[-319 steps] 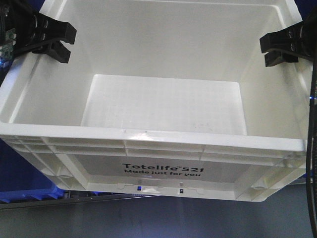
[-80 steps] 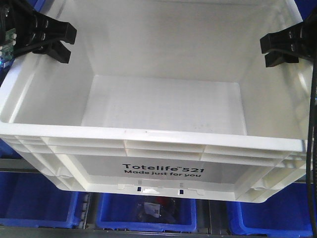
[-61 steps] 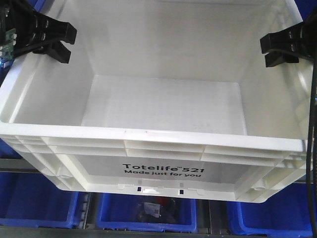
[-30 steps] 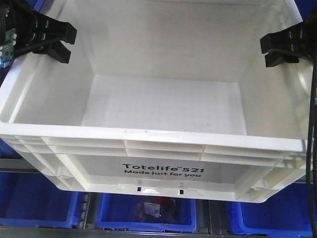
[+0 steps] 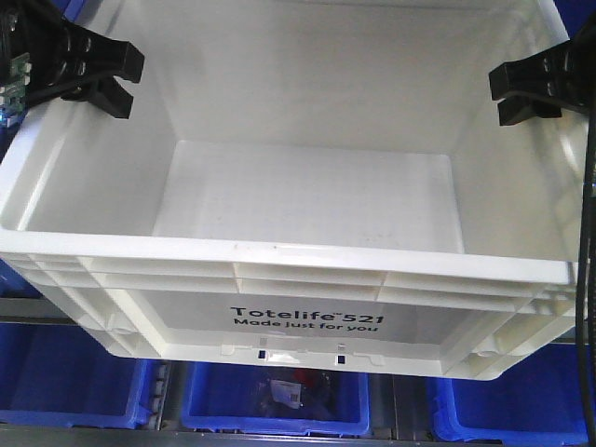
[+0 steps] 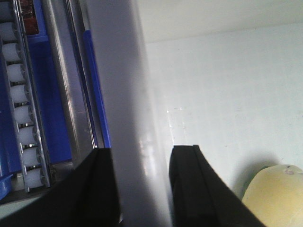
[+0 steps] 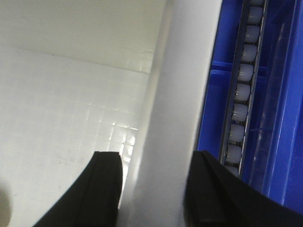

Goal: Place moving items into box and shelve
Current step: 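Hold the tote with both grippers above the roller slot between blue bins, then lower the tote onto the roller shelf and open the left gripper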

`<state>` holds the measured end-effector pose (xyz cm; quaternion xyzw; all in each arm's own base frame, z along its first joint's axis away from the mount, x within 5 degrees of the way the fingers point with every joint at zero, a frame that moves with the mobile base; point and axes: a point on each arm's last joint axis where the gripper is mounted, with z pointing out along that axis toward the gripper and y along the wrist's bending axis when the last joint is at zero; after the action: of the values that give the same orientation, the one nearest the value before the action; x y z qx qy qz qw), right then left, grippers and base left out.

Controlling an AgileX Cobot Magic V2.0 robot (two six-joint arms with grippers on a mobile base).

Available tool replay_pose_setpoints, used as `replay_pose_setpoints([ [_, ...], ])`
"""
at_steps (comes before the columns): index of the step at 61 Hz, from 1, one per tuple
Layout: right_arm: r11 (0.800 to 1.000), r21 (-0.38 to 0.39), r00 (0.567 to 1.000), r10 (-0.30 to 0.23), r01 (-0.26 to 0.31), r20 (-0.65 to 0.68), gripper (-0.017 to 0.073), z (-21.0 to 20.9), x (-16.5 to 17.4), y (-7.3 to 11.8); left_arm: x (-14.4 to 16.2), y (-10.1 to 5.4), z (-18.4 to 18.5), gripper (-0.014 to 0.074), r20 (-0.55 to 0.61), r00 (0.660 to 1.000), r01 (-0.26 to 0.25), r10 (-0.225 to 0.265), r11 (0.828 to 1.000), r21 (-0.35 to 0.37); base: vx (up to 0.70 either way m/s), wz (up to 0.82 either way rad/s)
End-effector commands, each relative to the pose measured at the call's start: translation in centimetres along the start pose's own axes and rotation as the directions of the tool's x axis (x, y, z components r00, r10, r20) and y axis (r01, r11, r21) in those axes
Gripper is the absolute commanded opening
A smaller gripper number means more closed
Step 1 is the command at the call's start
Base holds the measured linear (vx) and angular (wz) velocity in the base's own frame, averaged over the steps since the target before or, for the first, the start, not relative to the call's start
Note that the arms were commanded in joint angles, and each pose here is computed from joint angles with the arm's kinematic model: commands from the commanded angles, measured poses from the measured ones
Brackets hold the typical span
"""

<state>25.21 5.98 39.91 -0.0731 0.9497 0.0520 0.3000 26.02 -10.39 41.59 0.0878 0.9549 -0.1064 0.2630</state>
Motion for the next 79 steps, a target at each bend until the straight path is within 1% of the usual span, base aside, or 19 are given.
replay_pose_setpoints([
  [1,1.0,-0.003,0.984,0.01,-0.01,0.18,-0.0006,-2.0,-1.6,0.0,-1.2,-1.1,-2.9,-0.0004,0.194,0.981,-0.014,-0.005,0.995,0.096,0.0,0.0],
  [10,1.0,-0.005,0.981,0.01,-0.01,0.193,-0.0006,-0.4,-2.4,0.0,-2.1,-1.1,-0.7,-0.0004,0.171,0.985,-0.008,-0.008,0.996,0.09,0.0,0.0],
  [17,1.0,-0.008,0.974,0.01,-0.009,0.227,-0.0006,1.1,-3.4,0.1,-3.3,-1.2,1.2,-0.0004,0.203,0.979,-0.011,-0.007,0.996,0.09,0.0,0.0],
  [20,1.0,-0.008,0.969,0.004,-0.002,0.248,-0.0006,2.0,-4.0,0.1,-3.9,-1.2,2.0,-0.0004,0.236,0.972,-0.014,-0.007,0.996,0.084,0.0,0.0],
  [27,1.0,-0.005,0.953,-0.02,0.023,0.302,-0.0006,4.0,-5.2,0.2,-5.6,-1.1,3.5,-0.0004,0.344,0.939,-0.027,0.003,0.997,0.065,0.0,0.0],
  [32,0.999,0.006,0.93,-0.048,0.049,0.365,-0.0006,5.8,-6.3,0.2,-6.9,-0.9,4.8,-0.0004,0.437,0.899,-0.05,0.03,0.998,0.035,0.0,0.0],
  [35,0.999,0.005,0.919,-0.052,0.054,0.392,-0.0006,6.9,-6.8,0.3,-7.6,-0.8,5.7,-0.0004,0.473,0.879,-0.066,0.052,0.998,0.013,0.0,0.0],
  [37,0.999,0.001,0.915,-0.047,0.051,0.402,-0.0006,7.4,-7.1,0.3,-7.8,-0.8,6.3,-0.0004,0.48,0.876,-0.066,0.051,0.998,0.014,0.0,0.0],
  [46,0.999,-0.02,0.905,-0.022,0.034,0.425,-0.0006,10.2,-7.8,0.4,-8.1,-0.7,8.8,-0.0004,0.45,0.891,-0.068,0.06,0.998,0.002,0.0,0.0],
  [51,0.999,-0.019,0.906,-0.023,0.034,0.423,-0.0004,11.4,-7.9,0.4,-8.3,-0.4,10.1,-0.0001,0.441,0.892,-0.092,0.099,0.995,-0.039,0.0,0.0],
  [58,0.999,-0.012,0.908,-0.039,0.048,0.418,0.0007,12.1,-7.9,0.4,-8.2,-0.2,11.5,0.002,0.399,0.908,-0.105,0.124,0.992,-0.068,0.0,0.0],
  [64,0.999,-0.013,0.902,-0.036,0.046,0.43,0.0045,12.1,-8.0,0.4,-8.1,-0.1,11.7,0.0067,0.393,0.911,-0.106,0.125,0.992,-0.07,0.0,0.0],
  [70,0.999,-0.017,0.903,-0.027,0.038,0.428,0.0128,12.1,-8.0,0.4,-8.1,-0.1,11.7,0.0147,0.393,0.911,-0.105,0.124,0.992,-0.069,0.0,0.0],
  [74,0.999,-0.017,0.906,-0.027,0.038,0.423,0.0201,12.1,-7.9,0.4,-8.0,-0.1,11.7,0.0233,0.382,0.915,-0.109,0.13,0.991,-0.075,0.0,0.0],
  [77,0.999,-0.016,0.907,-0.03,0.04,0.42,0.027,12.1,-7.9,0.4,-8.0,0.0,11.8,0.0308,0.374,0.914,-0.13,0.156,0.987,-0.094,0.0,0.0],
  [79,0.999,-0.01,0.907,-0.037,0.045,0.419,0.0325,12.1,-7.9,0.4,-8.0,0.1,11.7,0.0364,0.373,0.913,-0.135,0.164,0.986,-0.102,0.0,0.0],
])
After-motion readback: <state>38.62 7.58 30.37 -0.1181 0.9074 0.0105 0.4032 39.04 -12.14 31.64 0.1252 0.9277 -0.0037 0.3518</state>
